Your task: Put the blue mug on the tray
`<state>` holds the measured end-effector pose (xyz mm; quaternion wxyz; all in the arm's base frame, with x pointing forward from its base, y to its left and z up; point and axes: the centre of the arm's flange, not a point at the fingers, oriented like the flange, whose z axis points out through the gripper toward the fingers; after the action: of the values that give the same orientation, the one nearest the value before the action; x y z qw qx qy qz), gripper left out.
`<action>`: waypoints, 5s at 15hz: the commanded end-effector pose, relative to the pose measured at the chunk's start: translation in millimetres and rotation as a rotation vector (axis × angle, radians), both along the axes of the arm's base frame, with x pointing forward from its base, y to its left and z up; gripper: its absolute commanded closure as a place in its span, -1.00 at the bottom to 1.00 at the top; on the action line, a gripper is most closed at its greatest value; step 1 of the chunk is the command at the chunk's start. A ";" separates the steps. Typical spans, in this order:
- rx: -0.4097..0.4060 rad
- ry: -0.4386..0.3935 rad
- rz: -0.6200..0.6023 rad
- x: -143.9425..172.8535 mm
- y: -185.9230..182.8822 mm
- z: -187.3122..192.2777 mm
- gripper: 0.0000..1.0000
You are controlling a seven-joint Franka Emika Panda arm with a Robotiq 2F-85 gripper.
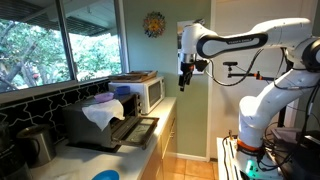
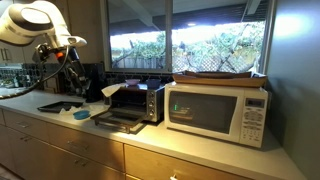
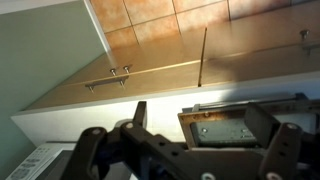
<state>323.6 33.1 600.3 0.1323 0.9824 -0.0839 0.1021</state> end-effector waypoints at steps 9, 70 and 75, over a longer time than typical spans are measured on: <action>0.246 -0.333 -0.049 103.9 -102.8 141.6 -1.00; 0.191 -0.336 0.668 409.5 -66.3 -33.4 0.64; 0.164 -0.328 0.648 405.6 -66.9 -29.9 1.00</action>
<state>729.2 -31.3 566.8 -0.0050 0.9301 0.2110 0.3007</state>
